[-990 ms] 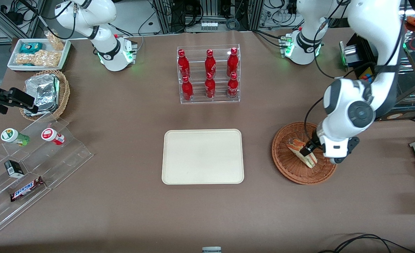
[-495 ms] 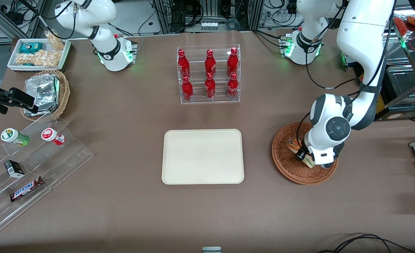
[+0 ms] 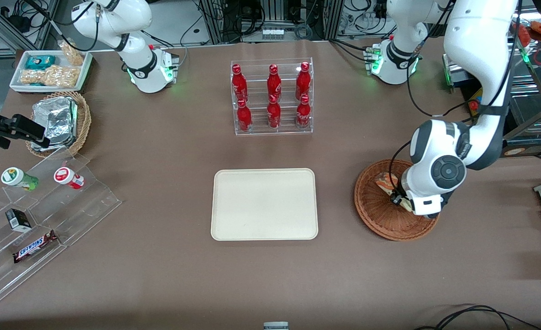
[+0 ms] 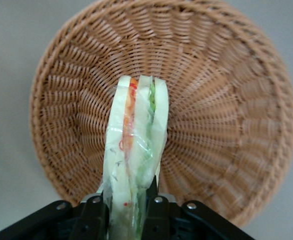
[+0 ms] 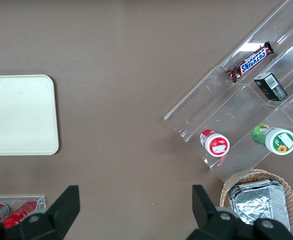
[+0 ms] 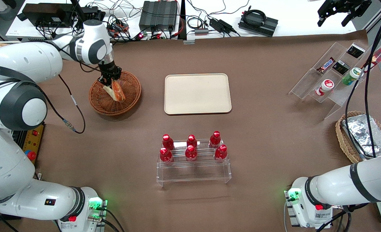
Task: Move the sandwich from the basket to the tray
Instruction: 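Close the left gripper on the wrapped sandwich, then lift the sandwich and carry it over the white tray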
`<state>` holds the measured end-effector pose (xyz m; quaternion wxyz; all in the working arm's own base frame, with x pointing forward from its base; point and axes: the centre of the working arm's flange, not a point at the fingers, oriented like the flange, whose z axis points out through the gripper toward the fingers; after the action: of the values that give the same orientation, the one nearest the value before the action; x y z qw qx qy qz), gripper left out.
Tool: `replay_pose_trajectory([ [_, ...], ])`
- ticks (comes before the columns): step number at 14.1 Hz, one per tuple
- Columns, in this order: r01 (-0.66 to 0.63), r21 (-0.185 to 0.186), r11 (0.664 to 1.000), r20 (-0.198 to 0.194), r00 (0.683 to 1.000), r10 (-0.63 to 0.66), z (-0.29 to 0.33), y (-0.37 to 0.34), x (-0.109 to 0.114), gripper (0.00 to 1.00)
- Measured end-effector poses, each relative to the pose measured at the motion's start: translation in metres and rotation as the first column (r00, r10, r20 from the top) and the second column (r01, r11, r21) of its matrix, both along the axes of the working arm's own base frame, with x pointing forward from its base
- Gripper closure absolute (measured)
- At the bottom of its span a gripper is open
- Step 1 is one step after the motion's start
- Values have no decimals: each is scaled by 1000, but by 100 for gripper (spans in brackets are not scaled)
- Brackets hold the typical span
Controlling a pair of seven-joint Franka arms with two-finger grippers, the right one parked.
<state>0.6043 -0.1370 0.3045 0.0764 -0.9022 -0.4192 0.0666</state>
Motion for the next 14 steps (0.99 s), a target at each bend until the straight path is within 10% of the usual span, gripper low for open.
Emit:
replay_pose_trajectory([
  [2, 164, -18, 986, 20, 986, -164, 16, -32, 0, 80],
  [6, 562, -93, 822, 110, 827, -552, 30, -124, 4, 86],
  [14, 686, -214, 696, 231, 728, -646, -20, -331, -4, 86],
])
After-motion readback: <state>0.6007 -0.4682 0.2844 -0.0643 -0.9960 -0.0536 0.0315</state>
